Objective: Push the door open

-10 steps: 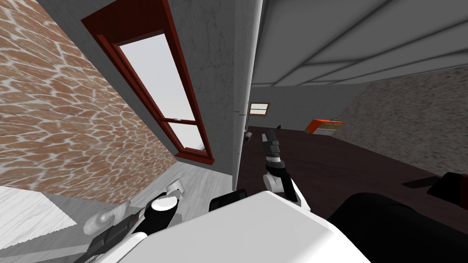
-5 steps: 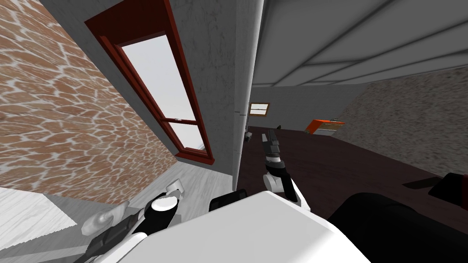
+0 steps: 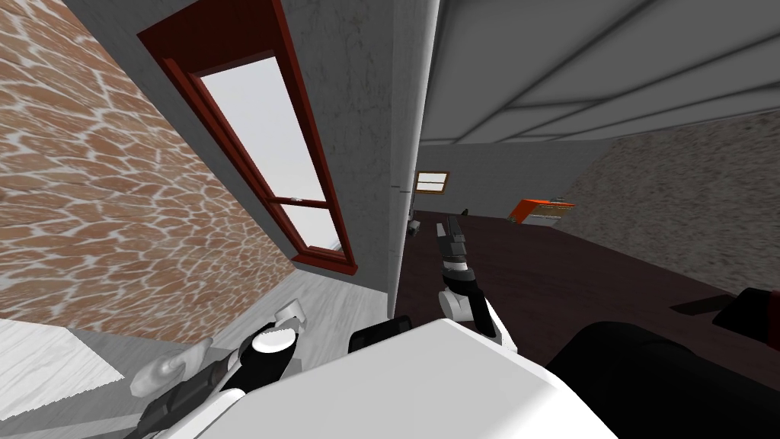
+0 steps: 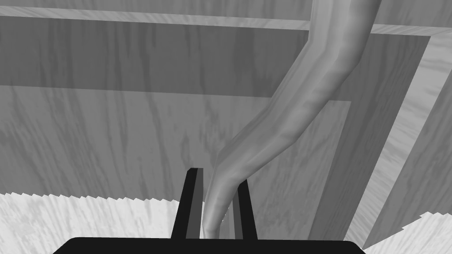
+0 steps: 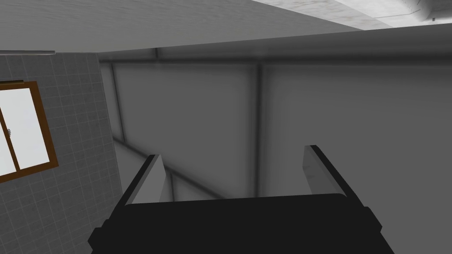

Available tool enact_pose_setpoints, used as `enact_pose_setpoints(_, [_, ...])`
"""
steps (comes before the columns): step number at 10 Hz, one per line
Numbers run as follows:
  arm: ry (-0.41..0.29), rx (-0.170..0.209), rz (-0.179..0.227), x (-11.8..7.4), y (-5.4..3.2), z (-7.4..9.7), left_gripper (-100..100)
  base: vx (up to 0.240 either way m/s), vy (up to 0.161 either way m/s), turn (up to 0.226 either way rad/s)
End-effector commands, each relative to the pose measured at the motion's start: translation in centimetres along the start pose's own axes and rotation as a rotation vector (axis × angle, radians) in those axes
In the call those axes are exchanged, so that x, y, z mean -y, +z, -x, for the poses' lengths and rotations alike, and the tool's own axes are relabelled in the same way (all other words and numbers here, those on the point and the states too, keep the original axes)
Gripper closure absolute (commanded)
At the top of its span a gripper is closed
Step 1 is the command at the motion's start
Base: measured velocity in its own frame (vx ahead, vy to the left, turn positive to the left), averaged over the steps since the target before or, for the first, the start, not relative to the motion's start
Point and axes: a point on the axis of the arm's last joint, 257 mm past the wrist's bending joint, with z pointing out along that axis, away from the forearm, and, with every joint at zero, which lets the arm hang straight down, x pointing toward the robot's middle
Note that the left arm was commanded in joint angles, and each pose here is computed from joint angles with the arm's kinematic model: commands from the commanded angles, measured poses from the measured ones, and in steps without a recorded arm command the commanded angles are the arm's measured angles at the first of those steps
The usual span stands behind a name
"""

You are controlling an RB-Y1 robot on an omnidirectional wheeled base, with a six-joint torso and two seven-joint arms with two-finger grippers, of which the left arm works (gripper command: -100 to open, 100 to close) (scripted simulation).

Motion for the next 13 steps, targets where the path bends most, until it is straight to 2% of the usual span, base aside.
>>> enact_pose_setpoints(1, [0.011,0.01,0.003,-0.41,-0.14,0.55,100,0.0,0.0,0.0])
enact_pose_setpoints(8, [0.011,0.01,0.003,-0.41,-0.14,0.55,100,0.0,0.0,0.0])
enact_pose_setpoints(9, [0.015,0.027,0.007,-0.39,0.24,0.83,100,0.0,0.0,0.0])
enact_pose_setpoints(13, [0.015,0.027,0.007,-0.39,0.24,0.83,100,0.0,0.003,0.001])
